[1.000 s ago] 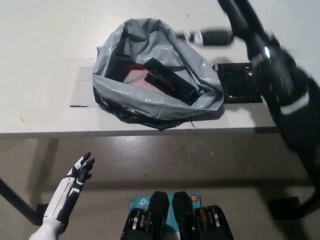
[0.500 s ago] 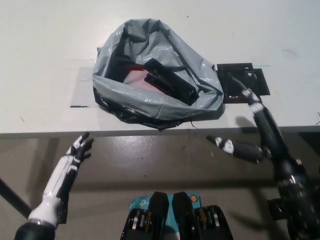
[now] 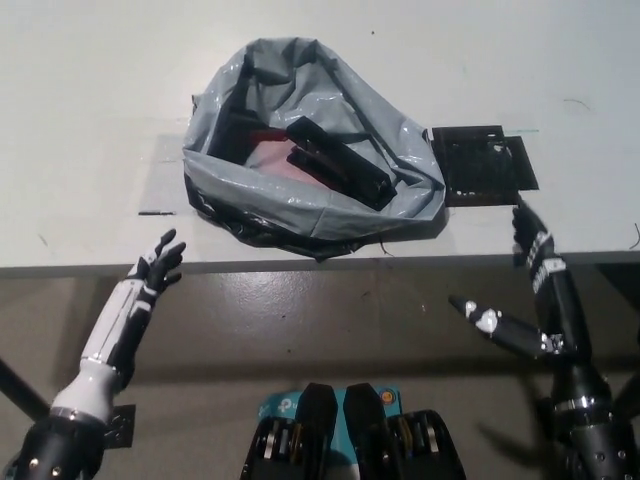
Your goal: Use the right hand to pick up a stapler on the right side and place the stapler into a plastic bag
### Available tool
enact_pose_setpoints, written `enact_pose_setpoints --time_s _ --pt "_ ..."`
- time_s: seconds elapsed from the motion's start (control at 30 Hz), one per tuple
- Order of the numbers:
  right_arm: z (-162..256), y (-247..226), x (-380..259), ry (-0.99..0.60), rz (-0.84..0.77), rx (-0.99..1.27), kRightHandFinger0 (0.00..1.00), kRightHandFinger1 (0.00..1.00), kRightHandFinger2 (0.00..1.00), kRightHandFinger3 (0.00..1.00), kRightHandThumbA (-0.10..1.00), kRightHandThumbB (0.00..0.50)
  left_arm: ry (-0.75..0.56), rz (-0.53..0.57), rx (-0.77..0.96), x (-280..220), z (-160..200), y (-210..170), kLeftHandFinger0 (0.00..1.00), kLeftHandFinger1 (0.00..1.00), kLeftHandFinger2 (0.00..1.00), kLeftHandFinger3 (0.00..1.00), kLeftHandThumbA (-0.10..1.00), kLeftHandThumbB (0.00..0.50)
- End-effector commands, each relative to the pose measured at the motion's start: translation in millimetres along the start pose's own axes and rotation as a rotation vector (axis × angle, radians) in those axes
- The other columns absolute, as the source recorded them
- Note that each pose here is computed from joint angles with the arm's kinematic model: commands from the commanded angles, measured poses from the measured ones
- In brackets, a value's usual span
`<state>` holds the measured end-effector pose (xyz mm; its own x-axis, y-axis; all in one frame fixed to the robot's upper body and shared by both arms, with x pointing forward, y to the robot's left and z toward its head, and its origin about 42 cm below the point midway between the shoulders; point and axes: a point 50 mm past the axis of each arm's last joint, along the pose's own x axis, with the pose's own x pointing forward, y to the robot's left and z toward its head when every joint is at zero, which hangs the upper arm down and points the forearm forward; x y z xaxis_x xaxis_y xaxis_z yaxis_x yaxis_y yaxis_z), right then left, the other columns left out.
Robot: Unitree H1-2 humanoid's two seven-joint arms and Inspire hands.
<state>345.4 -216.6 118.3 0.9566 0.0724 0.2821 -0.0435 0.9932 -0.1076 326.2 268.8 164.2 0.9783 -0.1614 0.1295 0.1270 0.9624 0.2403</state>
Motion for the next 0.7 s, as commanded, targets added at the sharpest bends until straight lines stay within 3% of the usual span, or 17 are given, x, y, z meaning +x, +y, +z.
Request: enact_pose_setpoints --time_s 0.0,0.17,0.27,0.47,0.67 --pt "-4.8 -1.6 -7.6 -0.001 0.019 0.04 1.0 1.0 1.0 1.0 0.89 0.207 -0.038 -0.006 0.023 -10.0 6.9 4.6 1.0 1.0 1.0 1.0 0.95 0.012" --pt "-15.0 5.4 -21.8 0.05 0.102 -0.03 1.0 1.0 1.0 1.0 0.87 0.256 -0.014 -0.018 0.035 -17.9 1.0 3.0 1.0 1.0 1.0 1.0 0.97 0.032" --pt "-20.1 9.0 -34.4 0.065 0.139 -0.086 1.0 1.0 1.0 1.0 0.8 0.198 0.003 -0.026 0.052 -23.9 -0.8 0.2 1.0 1.0 1.0 1.0 0.97 0.009" --pt "-24.7 11.6 -44.8 0.1 0.163 -0.084 1.0 1.0 1.0 1.0 0.79 0.219 0.016 -0.044 0.067 -25.6 -2.8 -2.8 1.0 1.0 1.0 1.0 0.99 0.005" --pt "-25.5 12.0 -38.2 0.108 0.201 -0.099 1.0 1.0 1.0 1.0 0.74 0.204 0.014 -0.027 0.077 -25.3 -4.5 -2.5 1.0 1.0 1.0 1.0 1.0 0.014"
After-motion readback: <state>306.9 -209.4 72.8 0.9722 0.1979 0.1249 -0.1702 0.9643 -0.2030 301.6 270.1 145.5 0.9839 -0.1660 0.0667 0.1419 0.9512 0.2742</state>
